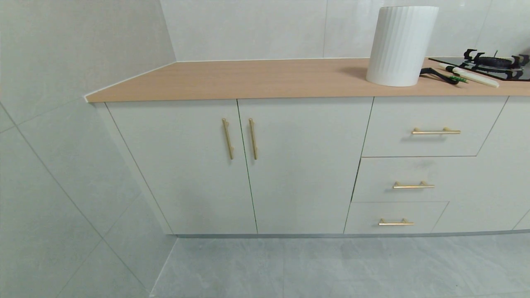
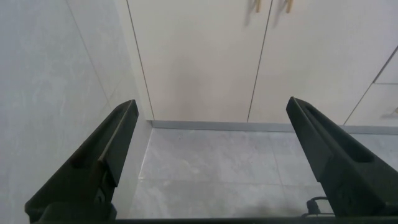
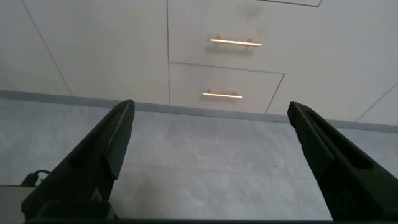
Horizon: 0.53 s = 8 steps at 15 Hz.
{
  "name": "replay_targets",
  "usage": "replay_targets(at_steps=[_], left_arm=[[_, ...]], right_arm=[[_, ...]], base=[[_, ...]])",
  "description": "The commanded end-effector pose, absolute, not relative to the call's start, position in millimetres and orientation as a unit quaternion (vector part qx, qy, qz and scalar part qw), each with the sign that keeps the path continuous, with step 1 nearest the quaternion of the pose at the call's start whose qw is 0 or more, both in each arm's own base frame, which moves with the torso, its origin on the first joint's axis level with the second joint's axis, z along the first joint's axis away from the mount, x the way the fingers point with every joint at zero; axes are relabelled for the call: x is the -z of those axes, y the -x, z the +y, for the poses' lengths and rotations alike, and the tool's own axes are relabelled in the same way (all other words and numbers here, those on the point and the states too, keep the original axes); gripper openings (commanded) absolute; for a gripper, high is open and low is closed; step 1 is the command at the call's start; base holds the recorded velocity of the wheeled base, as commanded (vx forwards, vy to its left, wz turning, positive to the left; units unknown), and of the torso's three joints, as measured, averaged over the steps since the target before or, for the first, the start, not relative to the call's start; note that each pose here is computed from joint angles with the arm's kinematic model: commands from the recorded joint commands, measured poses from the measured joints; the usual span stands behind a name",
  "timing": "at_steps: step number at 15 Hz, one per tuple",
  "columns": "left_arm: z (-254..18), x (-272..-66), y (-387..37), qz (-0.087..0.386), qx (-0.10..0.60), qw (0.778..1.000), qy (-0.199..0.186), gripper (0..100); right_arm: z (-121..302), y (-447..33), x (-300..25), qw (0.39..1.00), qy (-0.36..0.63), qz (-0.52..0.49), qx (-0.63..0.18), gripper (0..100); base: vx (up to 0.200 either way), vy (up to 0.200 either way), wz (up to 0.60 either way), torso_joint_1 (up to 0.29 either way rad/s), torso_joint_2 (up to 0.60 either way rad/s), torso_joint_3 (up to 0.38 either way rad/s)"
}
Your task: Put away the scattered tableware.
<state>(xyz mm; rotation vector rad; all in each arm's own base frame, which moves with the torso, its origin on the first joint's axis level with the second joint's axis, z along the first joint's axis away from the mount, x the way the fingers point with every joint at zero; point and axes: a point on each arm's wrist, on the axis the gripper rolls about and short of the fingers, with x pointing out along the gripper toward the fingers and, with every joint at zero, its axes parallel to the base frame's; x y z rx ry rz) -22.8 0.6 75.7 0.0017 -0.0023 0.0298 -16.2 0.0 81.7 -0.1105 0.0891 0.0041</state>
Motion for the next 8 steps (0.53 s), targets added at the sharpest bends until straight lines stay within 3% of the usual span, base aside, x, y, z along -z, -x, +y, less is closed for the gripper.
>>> replay_targets(at_steps=[1,3,8], left_arm=[[0.6,-75.8,22.8,-0.002,-0.015,1.0,-0.002,100],[0.6,-75.8,22.8,-0.002,-0.015,1.0,0.0,100],[0.6,-75.6,22.8,-0.001,-0.015,1.0,-0.002,100]], right_arm=[[0.2,23.8,-80.9,0.999,0.053,-0.012,-0.007,100],[-0.3,22.9,-80.6,1.0,0.013,-0.021,0.005,100],[1.2,22.9,-79.9,0.998,0.049,-0.021,-0.029,100]], base=[[0.0,0.0,0.0,0.0,0.0,0.0],[0.0,0.0,0.0,0.0,0.0,0.0],[0.0,0.0,0.0,0.0,0.0,0.0]])
